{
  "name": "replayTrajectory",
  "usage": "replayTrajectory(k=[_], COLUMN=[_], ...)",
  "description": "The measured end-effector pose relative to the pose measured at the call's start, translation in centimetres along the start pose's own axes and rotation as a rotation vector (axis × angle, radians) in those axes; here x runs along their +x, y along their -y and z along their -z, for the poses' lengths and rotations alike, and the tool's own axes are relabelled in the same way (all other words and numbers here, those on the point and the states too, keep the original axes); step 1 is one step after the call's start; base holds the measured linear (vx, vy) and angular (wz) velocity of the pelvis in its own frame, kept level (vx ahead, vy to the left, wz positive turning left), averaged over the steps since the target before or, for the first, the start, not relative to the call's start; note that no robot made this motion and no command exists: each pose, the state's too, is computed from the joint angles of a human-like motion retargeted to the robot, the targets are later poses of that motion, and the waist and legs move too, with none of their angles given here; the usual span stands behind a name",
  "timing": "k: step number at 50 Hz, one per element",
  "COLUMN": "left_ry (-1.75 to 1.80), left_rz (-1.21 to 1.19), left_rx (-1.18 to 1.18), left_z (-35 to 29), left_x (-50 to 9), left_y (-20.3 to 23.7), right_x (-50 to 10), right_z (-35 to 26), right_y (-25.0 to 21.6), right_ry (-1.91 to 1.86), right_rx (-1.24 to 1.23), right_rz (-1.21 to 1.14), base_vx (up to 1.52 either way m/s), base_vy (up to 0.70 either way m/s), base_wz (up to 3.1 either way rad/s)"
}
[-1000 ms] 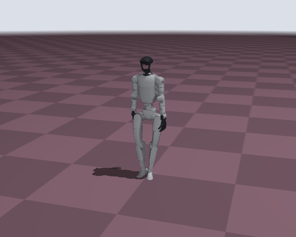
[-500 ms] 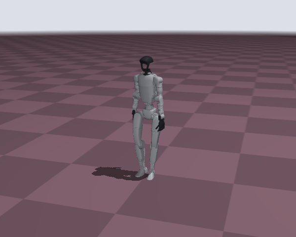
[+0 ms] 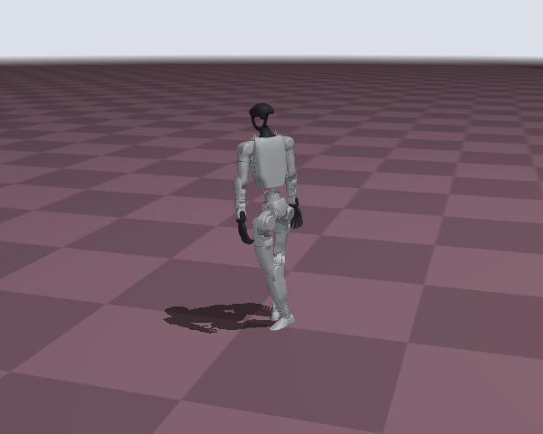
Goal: In place motions
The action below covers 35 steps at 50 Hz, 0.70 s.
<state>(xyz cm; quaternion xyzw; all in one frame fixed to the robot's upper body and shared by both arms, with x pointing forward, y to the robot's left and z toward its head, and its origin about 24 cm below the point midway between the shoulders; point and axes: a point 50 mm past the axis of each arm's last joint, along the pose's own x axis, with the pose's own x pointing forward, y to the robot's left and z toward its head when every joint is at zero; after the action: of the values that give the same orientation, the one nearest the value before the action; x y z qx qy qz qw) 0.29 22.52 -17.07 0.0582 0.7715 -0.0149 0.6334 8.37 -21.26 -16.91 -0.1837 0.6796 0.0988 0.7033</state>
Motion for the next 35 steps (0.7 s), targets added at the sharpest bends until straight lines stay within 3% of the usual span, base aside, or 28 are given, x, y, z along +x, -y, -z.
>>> replayTrajectory(k=[7,17,26,35], left_ry=[-0.026,0.162,0.266,0.132], left_rz=[-0.016,0.055,0.111,0.094], left_rx=[-0.002,-0.041,-0.127,-0.111], left_z=[1.0,-2.8,-5.7,-2.0], left_x=[0.2,0.0,-0.6,0.3], left_y=[0.1,2.2,3.6,3.8], right_x=[0.2,-1.2,0.2,-0.2], right_z=[5.2,13.0,5.7,-2.3], right_y=[-2.3,-5.8,-3.4,-4.0], right_ry=[-0.191,-0.481,-0.203,0.124], right_rx=[0.095,0.219,0.050,-0.032], right_rz=[-0.064,-0.185,-0.128,-0.170], base_vx=[0.01,0.22,0.05,0.15], base_vy=[-0.20,-0.20,-0.02,-0.01], base_wz=[-1.48,-1.29,-2.12,-1.40])
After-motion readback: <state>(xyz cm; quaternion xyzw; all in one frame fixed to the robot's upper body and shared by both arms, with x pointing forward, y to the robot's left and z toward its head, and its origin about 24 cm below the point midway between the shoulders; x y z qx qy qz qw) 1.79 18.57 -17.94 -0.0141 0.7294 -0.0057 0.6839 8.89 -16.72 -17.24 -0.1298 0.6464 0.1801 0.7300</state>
